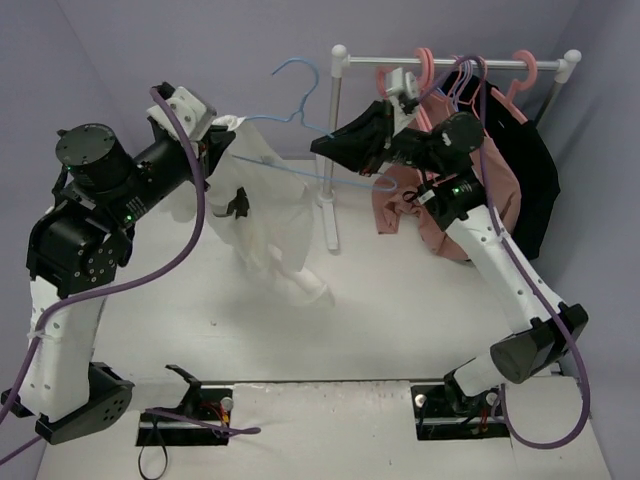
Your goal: Place the t-shirt on the hanger
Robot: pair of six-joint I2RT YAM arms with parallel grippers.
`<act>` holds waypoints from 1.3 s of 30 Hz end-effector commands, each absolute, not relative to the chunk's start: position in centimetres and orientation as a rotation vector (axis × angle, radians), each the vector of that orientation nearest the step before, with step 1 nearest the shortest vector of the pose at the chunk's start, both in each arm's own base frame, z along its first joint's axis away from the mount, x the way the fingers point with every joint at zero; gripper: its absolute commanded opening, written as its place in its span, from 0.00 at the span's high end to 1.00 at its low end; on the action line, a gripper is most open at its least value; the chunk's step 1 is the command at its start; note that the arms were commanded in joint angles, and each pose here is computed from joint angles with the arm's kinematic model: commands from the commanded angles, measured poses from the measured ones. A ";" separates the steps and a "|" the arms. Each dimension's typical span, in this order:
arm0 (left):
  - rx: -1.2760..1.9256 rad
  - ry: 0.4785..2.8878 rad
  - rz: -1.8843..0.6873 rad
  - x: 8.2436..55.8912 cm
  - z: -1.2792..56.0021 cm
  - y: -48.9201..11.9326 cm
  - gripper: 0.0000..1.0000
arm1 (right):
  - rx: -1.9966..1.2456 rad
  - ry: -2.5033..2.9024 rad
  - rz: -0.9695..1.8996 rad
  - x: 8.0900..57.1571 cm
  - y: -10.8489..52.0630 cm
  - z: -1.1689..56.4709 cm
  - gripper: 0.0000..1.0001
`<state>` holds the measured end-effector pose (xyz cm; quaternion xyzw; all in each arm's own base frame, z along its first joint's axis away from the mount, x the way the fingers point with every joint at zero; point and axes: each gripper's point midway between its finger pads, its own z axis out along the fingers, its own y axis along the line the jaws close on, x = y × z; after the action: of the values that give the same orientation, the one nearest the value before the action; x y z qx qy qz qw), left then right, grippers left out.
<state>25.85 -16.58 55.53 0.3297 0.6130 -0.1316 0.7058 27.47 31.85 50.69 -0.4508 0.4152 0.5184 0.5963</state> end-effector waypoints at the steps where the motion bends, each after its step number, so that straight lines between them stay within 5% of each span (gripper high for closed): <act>1: 0.831 1.288 -0.361 25.0 55.7 -18.4 1.00 | -1.108 0.798 1.199 22.8 30.6 53.2 1.00; 8: 0.888 1.427 -0.371 24.6 48.7 -18.2 1.00 | -1.135 1.029 1.322 21.5 32.5 41.3 1.00; 16: 0.953 1.570 -0.379 23.4 40.5 -17.3 1.00 | -1.162 1.130 1.415 19.5 34.1 34.9 1.00; 24: 1.039 1.574 -0.453 22.4 38.2 -18.3 1.00 | -1.166 1.102 1.440 20.2 34.8 35.1 1.00; 39: 1.018 1.505 -0.534 23.8 43.2 -20.4 1.00 | -1.190 0.902 1.317 22.6 34.7 41.1 1.00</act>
<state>22.95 -19.57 39.86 0.4412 0.6773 -0.2199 0.5460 23.01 35.45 34.74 -0.4655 0.4825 0.5815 0.4608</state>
